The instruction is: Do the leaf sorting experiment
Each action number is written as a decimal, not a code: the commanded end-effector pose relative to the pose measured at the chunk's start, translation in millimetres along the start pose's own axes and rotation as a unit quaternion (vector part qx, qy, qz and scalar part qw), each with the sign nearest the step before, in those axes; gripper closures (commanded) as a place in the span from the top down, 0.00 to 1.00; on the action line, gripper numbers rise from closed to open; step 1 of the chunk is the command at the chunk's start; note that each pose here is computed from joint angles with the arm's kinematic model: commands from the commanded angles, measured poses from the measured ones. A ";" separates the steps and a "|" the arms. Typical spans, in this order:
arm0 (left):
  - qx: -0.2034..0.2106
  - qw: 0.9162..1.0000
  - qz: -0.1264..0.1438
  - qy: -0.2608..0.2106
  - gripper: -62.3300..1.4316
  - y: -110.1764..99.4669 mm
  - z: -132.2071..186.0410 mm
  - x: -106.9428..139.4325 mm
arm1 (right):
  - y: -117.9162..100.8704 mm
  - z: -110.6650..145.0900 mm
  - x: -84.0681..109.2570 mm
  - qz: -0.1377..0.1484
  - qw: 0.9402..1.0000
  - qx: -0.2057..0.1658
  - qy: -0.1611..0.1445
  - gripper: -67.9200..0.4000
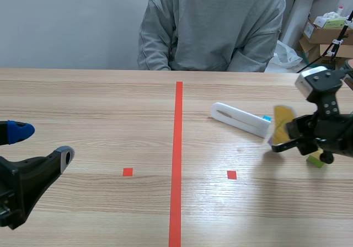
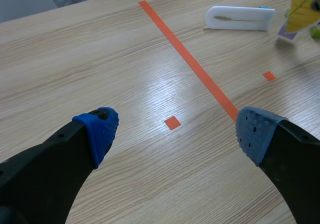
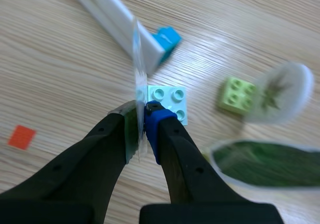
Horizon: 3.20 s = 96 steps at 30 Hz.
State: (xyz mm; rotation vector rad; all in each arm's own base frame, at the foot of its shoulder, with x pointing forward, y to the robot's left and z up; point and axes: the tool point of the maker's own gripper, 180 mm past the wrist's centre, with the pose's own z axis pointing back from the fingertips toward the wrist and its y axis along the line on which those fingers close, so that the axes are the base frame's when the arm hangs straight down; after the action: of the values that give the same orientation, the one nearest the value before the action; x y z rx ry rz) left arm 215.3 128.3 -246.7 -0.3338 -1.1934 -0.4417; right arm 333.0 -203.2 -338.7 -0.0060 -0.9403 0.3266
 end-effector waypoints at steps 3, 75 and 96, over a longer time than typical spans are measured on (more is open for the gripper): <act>-0.003 1.000 0.003 -0.016 0.82 -1.9 -0.2 8.8 | -31.3 9.9 6.5 -0.014 0.999 -0.037 -0.016 0.03; -0.003 0.999 0.003 -0.033 0.82 -1.9 0.2 14.8 | 72.1 119.6 21.3 0.052 0.978 0.176 -0.097 0.68; -0.003 0.999 0.006 -0.037 0.82 -2.0 0.3 16.3 | 129.8 143.5 37.7 0.074 0.960 0.250 -0.105 0.70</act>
State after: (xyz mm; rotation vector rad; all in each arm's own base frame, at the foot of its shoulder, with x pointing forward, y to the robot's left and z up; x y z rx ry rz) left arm 217.5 127.1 -239.2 -0.3511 -1.2339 -0.4284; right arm 200.8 -88.4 -249.0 0.4303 -1.0219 0.7039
